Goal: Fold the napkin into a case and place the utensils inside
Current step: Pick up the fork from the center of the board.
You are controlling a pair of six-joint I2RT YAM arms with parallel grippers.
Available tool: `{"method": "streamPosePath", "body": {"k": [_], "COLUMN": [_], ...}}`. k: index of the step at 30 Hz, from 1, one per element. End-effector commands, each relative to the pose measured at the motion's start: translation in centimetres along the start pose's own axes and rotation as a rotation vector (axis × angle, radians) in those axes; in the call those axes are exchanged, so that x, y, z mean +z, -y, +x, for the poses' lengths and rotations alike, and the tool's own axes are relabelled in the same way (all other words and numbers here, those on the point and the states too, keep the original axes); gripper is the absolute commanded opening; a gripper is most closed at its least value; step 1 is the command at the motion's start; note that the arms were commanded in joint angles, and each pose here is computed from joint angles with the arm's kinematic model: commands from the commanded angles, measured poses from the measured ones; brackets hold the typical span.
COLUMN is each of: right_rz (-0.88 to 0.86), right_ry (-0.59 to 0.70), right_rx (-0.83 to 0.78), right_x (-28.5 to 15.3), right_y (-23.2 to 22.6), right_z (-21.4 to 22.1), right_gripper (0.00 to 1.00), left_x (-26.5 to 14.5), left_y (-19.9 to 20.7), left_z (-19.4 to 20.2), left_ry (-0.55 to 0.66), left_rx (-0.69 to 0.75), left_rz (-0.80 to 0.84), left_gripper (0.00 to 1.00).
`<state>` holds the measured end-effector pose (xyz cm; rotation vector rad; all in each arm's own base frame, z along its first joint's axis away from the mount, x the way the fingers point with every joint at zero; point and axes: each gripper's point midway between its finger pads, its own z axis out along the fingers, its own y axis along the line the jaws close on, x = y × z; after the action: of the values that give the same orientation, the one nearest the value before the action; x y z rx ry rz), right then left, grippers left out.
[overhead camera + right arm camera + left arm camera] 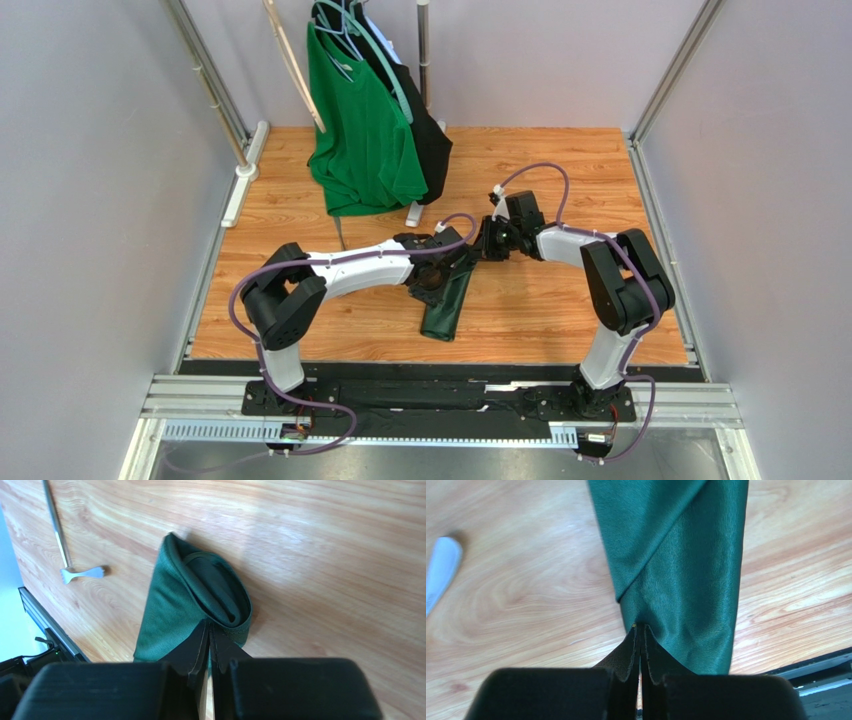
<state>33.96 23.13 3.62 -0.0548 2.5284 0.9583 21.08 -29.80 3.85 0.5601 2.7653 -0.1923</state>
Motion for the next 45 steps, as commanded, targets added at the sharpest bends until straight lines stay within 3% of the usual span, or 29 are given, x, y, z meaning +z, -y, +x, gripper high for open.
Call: {"method": "streamPosePath", "body": {"k": [1, 7, 12, 15, 24, 28, 32, 38, 41, 45], "right_rz": [-0.016, -0.054, -0.13, -0.179, -0.249, -0.241, -0.234, -0.259, -0.281, -0.286], "right_ry": [0.048, 0.045, 0.036, 0.041, 0.022, 0.029, 0.005, -0.007, 0.005, 0.011], "right_rx": [-0.031, -0.006, 0.018, 0.035, 0.065, 0.098, 0.126, 0.11, 0.108, 0.104], "right_x": [0.5, 0.0, -0.9, -1.7, -0.8, 0.9, 2.1, 1.7, 0.5, -0.7], "right_y": [1.0, 0.8, -1.2, -2.6, -3.6, -1.6, 0.3, -0.4, -1.6, -2.4], "right_z": [-1.8, -1.7, -1.7, -1.8, -1.7, -2.0, -1.9, -2.0, -2.3, -2.2], "right_gripper": [0.08, 0.08, 0.08, 0.11, 0.15, 0.15, 0.13, 0.12, 0.12, 0.13], "left_x": [0.5, -3.7, -8.1, -7.9, -2.5, 0.7, 2.9, -0.7, -3.9, -5.2], "left_y": [1.9, 1.9, 5.2, 7.2, 9.3, 8.9, 7.3, 6.4, 8.0, 9.2], "left_z": [0.2, -1.8, -3.2, -2.7, 0.2, 3.4, 5.0, 3.4, 2.3, 2.4], "left_ry": [-0.007, 0.124, 0.235, 0.234, 0.151, 0.066, 0.062, 0.135, 0.175, 0.168], "left_rx": [0.0, 0.037, 0.059, 0.076, 0.083, 0.06, 0.091, 0.12, 0.115, 0.107], "left_rz": [0.022, 0.02, 0.266, 0.427, 0.602, 0.609, 0.49, 0.447, 0.545, 0.627], "left_gripper": [0.01, 0.06, 0.09, 0.05, 0.01, 0.01, 0.0, 0.05, 0.13, 0.11]}}
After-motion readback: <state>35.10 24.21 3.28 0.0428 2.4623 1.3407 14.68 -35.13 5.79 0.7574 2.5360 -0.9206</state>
